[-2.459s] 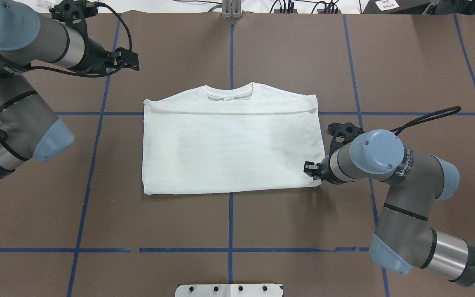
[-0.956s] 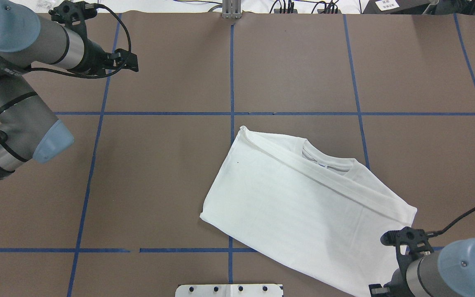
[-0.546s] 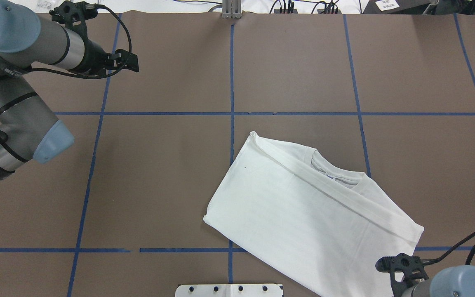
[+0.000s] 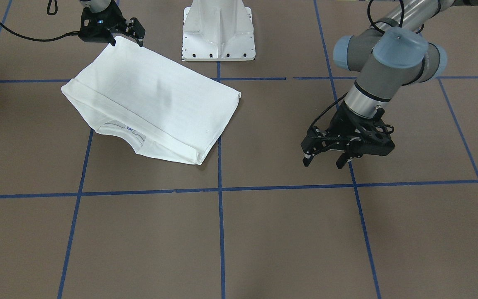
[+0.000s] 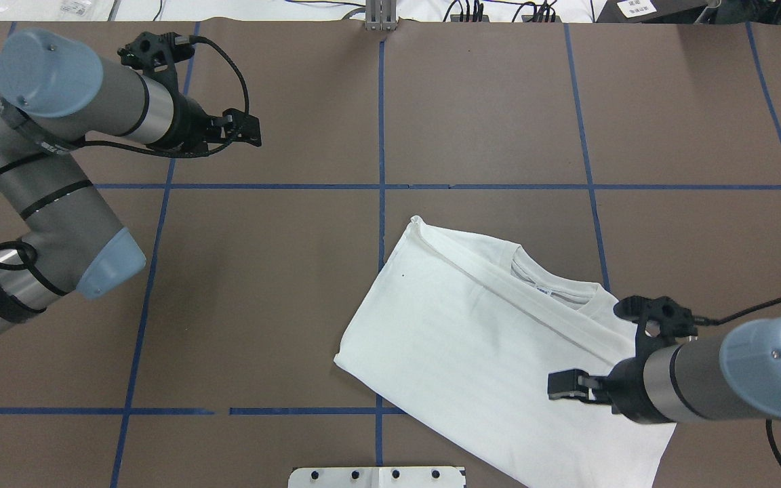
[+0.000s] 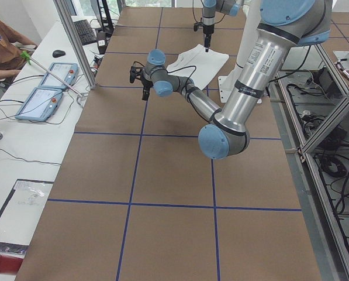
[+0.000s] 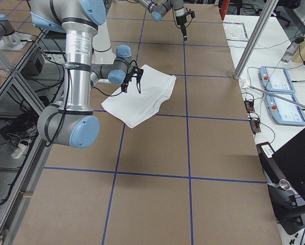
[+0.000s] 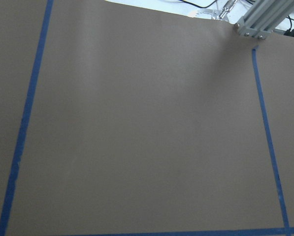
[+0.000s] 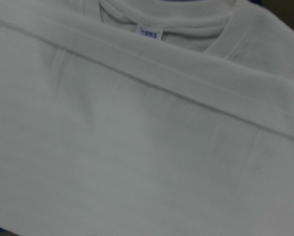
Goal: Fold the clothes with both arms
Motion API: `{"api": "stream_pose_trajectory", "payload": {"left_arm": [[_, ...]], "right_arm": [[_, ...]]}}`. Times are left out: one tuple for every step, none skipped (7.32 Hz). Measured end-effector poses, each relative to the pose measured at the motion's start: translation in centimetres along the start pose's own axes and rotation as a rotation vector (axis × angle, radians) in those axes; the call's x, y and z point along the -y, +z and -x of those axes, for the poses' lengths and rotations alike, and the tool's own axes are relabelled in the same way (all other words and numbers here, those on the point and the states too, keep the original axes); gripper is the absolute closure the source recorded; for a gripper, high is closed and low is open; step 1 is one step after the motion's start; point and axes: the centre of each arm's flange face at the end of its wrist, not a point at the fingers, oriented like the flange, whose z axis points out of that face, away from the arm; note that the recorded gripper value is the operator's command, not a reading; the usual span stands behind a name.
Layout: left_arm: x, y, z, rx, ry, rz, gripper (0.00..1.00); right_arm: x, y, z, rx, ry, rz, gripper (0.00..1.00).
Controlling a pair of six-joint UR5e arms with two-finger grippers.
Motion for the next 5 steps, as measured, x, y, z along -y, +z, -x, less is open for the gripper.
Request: {"api": "stream_pose_trajectory", "payload": {"left_arm": [[-4.0,0.4,-2.4,-0.023,-0.075,0.048,0.0],[-8.3,0.9,-4.7,-0.02,-0.142,0.083,0.0],[-12.5,1.6,-6.7,0.004,-0.192,0.099,0.03],[-16.0,2.4,-8.0,0.036,-0.238,0.11,0.03],[-19.3,3.3,-8.7,0.07,-0.276,0.124,0.03]], "right_arm": [[4.0,-1.4,0.4,0.027,0.026,-0.082,0.0],[7.2,-2.3,0.6,0.042,0.039,-0.141,0.0],[9.5,-2.9,1.0,0.053,0.041,-0.182,0.0],[11.0,-2.8,1.5,0.056,0.045,-0.206,0.0],[12.0,-2.4,1.9,0.055,0.048,-0.218,0.0]]}}
